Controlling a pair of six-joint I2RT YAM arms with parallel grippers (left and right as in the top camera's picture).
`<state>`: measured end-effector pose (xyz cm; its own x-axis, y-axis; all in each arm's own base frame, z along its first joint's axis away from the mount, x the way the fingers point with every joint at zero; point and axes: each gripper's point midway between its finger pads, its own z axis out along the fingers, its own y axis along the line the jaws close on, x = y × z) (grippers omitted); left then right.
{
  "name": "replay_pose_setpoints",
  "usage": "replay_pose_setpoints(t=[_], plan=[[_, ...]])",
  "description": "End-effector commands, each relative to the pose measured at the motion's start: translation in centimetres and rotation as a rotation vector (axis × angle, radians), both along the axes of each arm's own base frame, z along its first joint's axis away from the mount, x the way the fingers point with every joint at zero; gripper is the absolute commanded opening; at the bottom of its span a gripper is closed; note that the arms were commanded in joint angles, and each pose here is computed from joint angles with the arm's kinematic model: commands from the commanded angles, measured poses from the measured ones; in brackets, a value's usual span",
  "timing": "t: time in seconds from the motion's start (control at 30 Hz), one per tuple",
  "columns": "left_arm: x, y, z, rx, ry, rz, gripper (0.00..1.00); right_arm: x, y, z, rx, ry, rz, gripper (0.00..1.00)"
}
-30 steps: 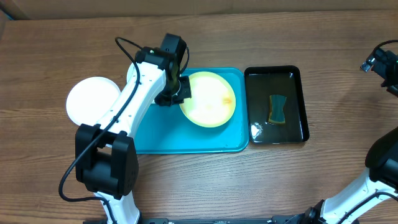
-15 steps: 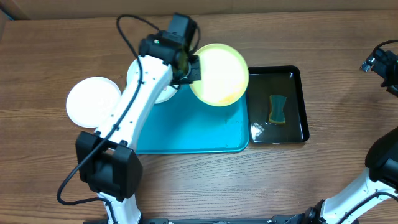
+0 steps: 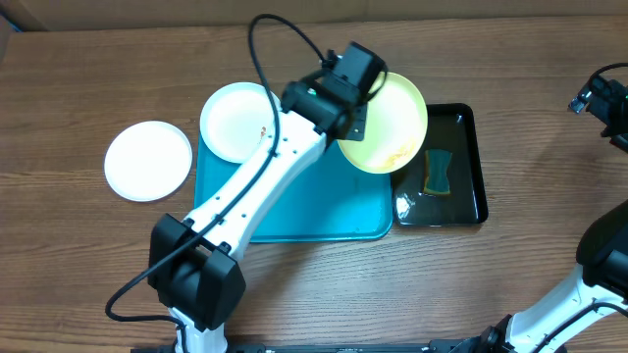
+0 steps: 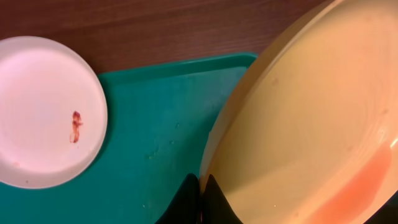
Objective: Clean dirty plates on tray and stack at the side
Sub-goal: 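Carry the yellow plate rightward over the black tray with the left gripper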
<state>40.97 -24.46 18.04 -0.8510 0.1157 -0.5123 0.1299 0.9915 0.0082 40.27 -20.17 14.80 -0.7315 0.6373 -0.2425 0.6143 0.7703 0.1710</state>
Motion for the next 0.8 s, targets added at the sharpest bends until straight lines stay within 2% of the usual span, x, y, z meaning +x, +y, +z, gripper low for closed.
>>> replay_pose_setpoints(t=[0.0, 0.4, 0.77], plan=[[0.9, -0.6, 1.4, 0.082, -0.105, -0.016, 0.04, 0.3, -0.1, 0.9, -0.014, -0.025, 0.003, 1.00], [-0.8, -6.0, 4.5, 0.262, -0.330, -0.183, 0.04, 0.3, -0.1, 0.9, -0.013, -0.024, 0.003, 1.00], [-4.1, -10.8, 7.2, 0.413, -0.499, -0.332, 0.04, 0.3, -0.1, 0.9, -0.014, -0.025, 0.003, 1.00]])
